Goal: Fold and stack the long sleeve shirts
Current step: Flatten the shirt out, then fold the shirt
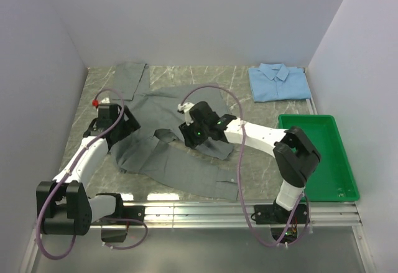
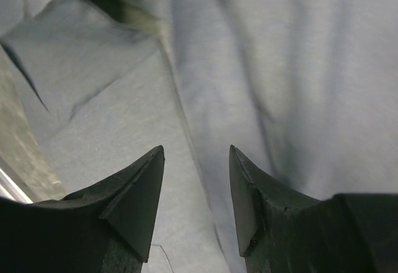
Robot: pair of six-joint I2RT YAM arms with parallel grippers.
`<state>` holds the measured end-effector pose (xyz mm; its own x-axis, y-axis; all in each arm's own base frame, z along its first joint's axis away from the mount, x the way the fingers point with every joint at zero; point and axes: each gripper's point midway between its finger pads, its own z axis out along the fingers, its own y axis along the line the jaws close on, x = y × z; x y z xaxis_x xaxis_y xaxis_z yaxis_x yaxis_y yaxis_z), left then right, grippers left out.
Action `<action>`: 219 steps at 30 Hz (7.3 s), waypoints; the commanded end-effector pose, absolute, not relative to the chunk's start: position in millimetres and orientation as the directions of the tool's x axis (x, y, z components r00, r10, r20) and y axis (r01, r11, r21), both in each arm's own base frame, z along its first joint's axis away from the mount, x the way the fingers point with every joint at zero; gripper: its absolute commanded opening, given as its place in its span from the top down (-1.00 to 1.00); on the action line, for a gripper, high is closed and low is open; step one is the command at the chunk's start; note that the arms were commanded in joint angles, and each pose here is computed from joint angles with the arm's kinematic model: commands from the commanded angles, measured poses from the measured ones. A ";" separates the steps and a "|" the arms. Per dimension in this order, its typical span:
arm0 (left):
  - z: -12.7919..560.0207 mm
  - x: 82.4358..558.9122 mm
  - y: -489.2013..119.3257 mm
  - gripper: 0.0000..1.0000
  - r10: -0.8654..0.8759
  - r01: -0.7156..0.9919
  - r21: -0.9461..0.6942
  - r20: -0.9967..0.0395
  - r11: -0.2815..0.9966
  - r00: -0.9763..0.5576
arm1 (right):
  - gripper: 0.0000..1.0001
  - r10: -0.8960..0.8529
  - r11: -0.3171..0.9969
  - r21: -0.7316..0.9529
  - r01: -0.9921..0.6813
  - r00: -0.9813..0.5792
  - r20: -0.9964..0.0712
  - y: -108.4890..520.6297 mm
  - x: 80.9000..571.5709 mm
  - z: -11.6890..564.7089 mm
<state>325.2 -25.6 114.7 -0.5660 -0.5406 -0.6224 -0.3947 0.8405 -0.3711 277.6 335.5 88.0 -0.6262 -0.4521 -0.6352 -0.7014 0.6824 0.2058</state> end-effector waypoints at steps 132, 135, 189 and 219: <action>85.5 271.7 11.4 -0.85 -0.644 -0.588 -0.311 -0.562 0.746 -0.519 | -0.20 -0.735 0.668 -0.009 -0.744 -0.657 -0.170 273.6 191.7 -0.4; 93.1 273.8 15.8 -0.85 -0.628 -0.587 -0.293 -0.580 0.755 -0.519 | -0.19 -0.751 0.647 0.030 -0.762 -0.644 -0.146 272.8 181.9 9.8; 111.9 324.1 35.2 -0.84 -0.719 -0.677 -0.328 -0.540 0.659 -0.438 | -0.24 0.338 0.917 0.362 0.167 -0.809 -0.481 125.9 341.0 85.8; 5.9 201.7 32.0 -0.43 -0.903 -0.925 -0.169 -0.333 0.342 -0.273 | -0.48 0.413 0.886 0.367 0.283 -0.842 -0.348 115.9 277.4 48.0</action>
